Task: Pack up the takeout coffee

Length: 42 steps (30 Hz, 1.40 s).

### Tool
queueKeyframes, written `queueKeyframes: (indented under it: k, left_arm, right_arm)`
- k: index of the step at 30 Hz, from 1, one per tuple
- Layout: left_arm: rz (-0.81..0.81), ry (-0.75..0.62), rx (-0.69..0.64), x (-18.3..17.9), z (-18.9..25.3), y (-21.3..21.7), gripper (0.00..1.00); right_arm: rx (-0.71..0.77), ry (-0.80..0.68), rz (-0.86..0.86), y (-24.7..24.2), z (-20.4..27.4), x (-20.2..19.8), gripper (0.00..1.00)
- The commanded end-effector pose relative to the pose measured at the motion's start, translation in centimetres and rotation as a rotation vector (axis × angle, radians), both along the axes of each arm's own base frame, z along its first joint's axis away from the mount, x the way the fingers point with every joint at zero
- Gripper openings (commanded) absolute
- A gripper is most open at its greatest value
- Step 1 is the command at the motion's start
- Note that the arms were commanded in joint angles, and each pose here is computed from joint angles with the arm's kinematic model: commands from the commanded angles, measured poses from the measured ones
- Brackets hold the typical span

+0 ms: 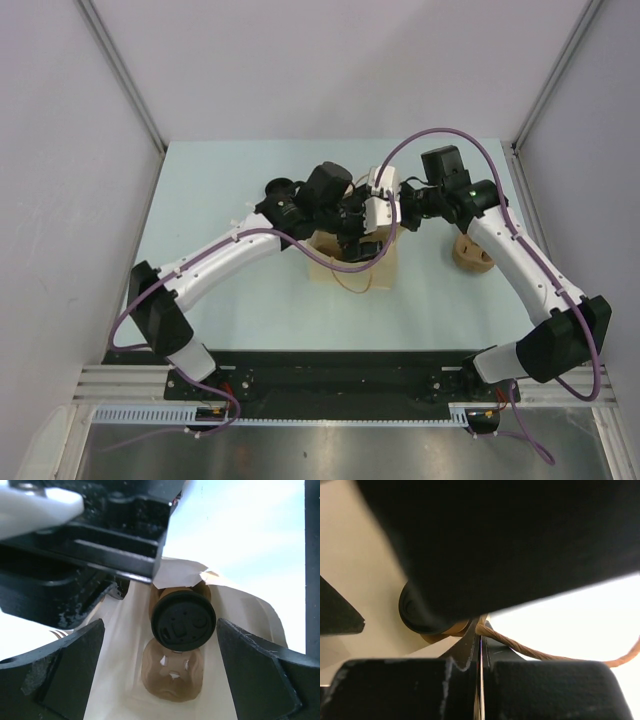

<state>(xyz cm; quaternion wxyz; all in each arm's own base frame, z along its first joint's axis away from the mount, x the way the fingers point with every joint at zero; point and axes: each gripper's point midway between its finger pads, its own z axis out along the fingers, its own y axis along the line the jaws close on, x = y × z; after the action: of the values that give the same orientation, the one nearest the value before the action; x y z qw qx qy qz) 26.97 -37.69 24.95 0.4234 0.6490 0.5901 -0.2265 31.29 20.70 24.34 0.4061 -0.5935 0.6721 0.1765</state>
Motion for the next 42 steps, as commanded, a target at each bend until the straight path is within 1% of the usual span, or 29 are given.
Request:
queueKeyframes:
  k: [1, 6, 13, 16, 20, 21, 24, 25, 27, 30, 34, 35, 38, 42]
  left_arm:
    - [0.001, -0.129, -0.145, 0.3, 6.3, 0.3, 1.0]
    - [0.032, -0.129, -0.138, 0.4, 6.5, 1.5, 1.0]
    - [0.108, -0.105, -0.218, 1.4, 8.7, 3.1, 0.99]
    - [0.1, -0.114, -0.244, 1.1, 9.1, 3.3, 1.0]
    - [0.047, -0.157, -0.275, -0.2, 9.8, 3.9, 1.0]
    - [0.03, -0.162, -0.265, -0.6, 9.0, 4.1, 0.99]
    - [0.008, -0.18, -0.261, -1.1, 8.4, 4.3, 0.98]
    - [0.008, -0.179, -0.254, -1.1, 8.1, 4.4, 0.95]
    - [0.008, -0.18, -0.233, -1.0, 6.9, 4.8, 0.94]
    - [0.021, -0.2, -0.246, -0.6, 6.8, 5.0, 0.94]
    - [0.045, -0.221, -0.325, -0.2, 9.5, 4.6, 0.95]
    - [0.058, -0.218, -0.364, -0.2, 11.0, 4.5, 0.96]
    - [0.076, -0.22, -0.427, -0.2, 13.7, 4.5, 0.96]
    - [0.108, -0.213, -0.492, 0.0, 16.8, 4.7, 0.97]
  right_arm:
    - [-0.03, 0.127, 0.04, -0.4, -2.2, -2.5, 0.0]
    - [-0.011, 0.116, 0.037, -0.5, -1.8, -2.2, 0.0]
    - [0.014, 0.112, 0.026, -0.6, -1.4, -1.8, 0.0]
    - [0.019, 0.109, 0.025, -0.6, -1.3, -1.5, 0.0]
    - [0.037, 0.115, 0.006, -0.9, -1.0, -0.9, 0.0]
    - [0.042, 0.116, 0.004, -0.9, -0.9, -0.7, 0.0]
    - [0.06, 0.132, -0.001, -0.9, -0.6, -0.6, 0.0]
    - [0.066, 0.133, -0.001, -0.8, -0.5, -0.5, 0.0]
    - [0.073, 0.133, -0.002, -0.9, -0.4, -0.4, 0.0]
    - [0.072, 0.135, -0.002, -0.8, -0.5, -0.2, 0.0]
    - [0.072, 0.129, -0.004, -0.9, -0.5, 0.0, 0.0]
    - [0.074, 0.129, -0.005, -0.9, -0.5, 0.1, 0.0]
    - [0.08, 0.123, -0.007, -0.7, 0.0, 0.4, 0.0]
    - [0.079, 0.124, -0.013, -0.6, 0.1, 0.7, 0.01]
